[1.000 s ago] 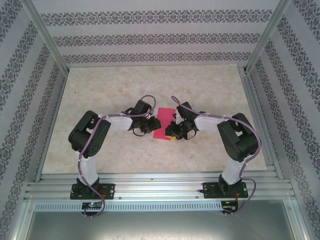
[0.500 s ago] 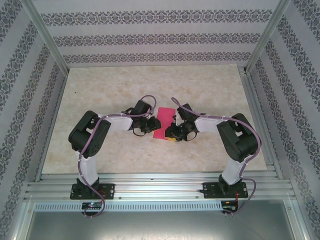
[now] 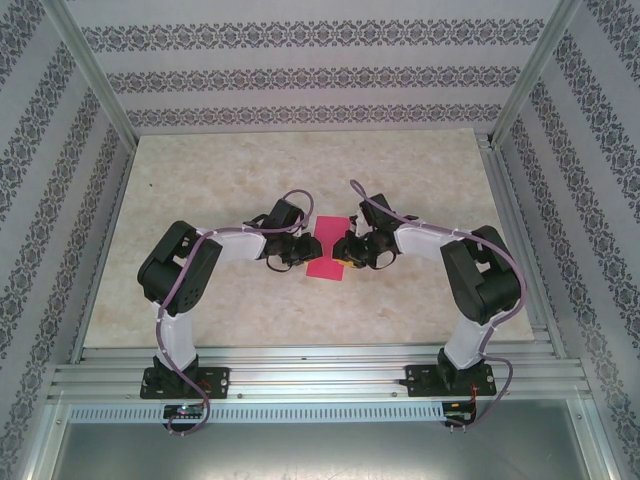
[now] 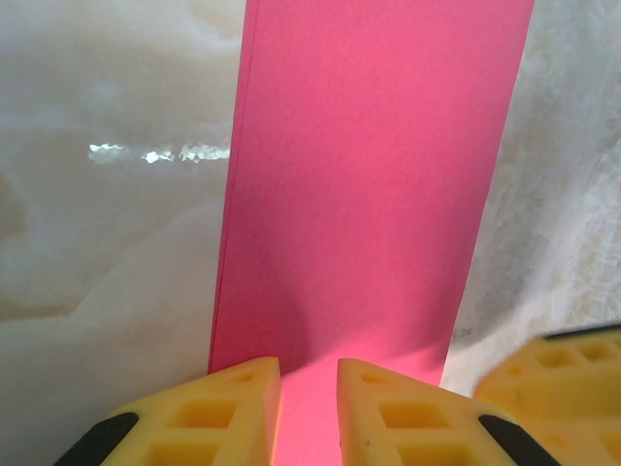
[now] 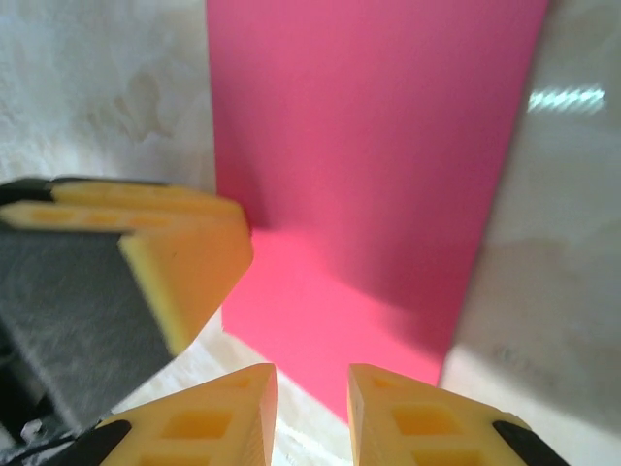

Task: Fold a paper plane with a square sheet of paper (pick it up from the middle)
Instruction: Fold the square sheet of paper in half at the center of the table.

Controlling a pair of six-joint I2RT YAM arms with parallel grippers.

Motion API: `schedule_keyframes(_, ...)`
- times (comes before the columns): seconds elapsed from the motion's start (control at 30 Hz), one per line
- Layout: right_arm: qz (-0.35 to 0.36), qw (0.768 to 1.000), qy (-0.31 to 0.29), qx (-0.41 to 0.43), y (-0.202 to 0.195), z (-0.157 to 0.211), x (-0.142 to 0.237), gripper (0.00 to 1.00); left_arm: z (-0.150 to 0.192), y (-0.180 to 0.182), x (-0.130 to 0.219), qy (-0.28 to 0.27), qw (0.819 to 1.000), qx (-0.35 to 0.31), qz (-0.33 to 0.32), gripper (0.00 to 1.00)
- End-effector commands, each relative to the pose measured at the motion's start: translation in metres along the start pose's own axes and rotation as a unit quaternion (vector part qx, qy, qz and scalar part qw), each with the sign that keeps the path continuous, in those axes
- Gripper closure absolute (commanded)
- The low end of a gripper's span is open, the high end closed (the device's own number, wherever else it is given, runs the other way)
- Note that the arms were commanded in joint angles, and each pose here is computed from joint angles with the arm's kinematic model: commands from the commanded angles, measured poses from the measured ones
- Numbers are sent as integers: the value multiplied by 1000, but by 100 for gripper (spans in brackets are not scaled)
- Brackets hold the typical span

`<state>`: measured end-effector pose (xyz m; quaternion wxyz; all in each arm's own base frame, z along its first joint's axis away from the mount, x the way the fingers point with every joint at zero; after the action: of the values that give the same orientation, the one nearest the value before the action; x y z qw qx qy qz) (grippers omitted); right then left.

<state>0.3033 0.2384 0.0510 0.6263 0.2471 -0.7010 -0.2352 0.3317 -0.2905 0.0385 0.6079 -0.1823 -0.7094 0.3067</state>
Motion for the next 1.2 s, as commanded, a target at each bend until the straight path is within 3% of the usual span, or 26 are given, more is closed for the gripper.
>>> schedule_keyframes(0.0, 9, 1000, 25, -10, -17, 5, -20, 74, 8, 19, -11, 15, 999, -4, -42, 75)
schedule_keyframes(0.13, 39, 999, 21, -22, -34, 9, -13, 76, 8, 21, -11, 15, 999, -4, -43, 75)
schedule_keyframes(0.23, -11, 1000, 1, -6, -8, -6, 1, 75, 9, 21, -11, 15, 999, -5, -45, 75)
schedule_keyframes(0.4, -29, 999, -36, 19, 19, -40, 21, 75, 8, 22, -11, 13, 999, -9, -49, 75)
schedule_keyframes(0.57, -13, 999, -32, 11, 4, -53, 12, 75, 8, 23, -10, 13, 999, -11, -50, 75)
schedule_keyframes(0.7, -29, 1000, -2, -11, -12, -42, -13, 75, 8, 23, -11, 14, 999, -11, -51, 75)
schedule_keyframes(0.9, 9, 999, 14, -41, -42, -29, -25, 75, 8, 23, -11, 14, 999, -11, -52, 75)
schedule_keyframes(1.17, -34, 999, -42, 8, 10, -74, 16, 73, 9, 25, -12, 14, 998, -11, -53, 75)
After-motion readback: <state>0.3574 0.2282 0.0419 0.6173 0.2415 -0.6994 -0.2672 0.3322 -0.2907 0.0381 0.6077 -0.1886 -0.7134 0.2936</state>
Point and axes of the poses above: each hand's point on the last joint's axis, 136 mm out from that joint toward the fingers, its own x axis back along the fingers, its own y axis along the line the jaws close on, z = x × y, the point moved 2 cm from there along x, back along the fingers, and after that the axes turned 5 degrees about x, right-handed, at the moved point
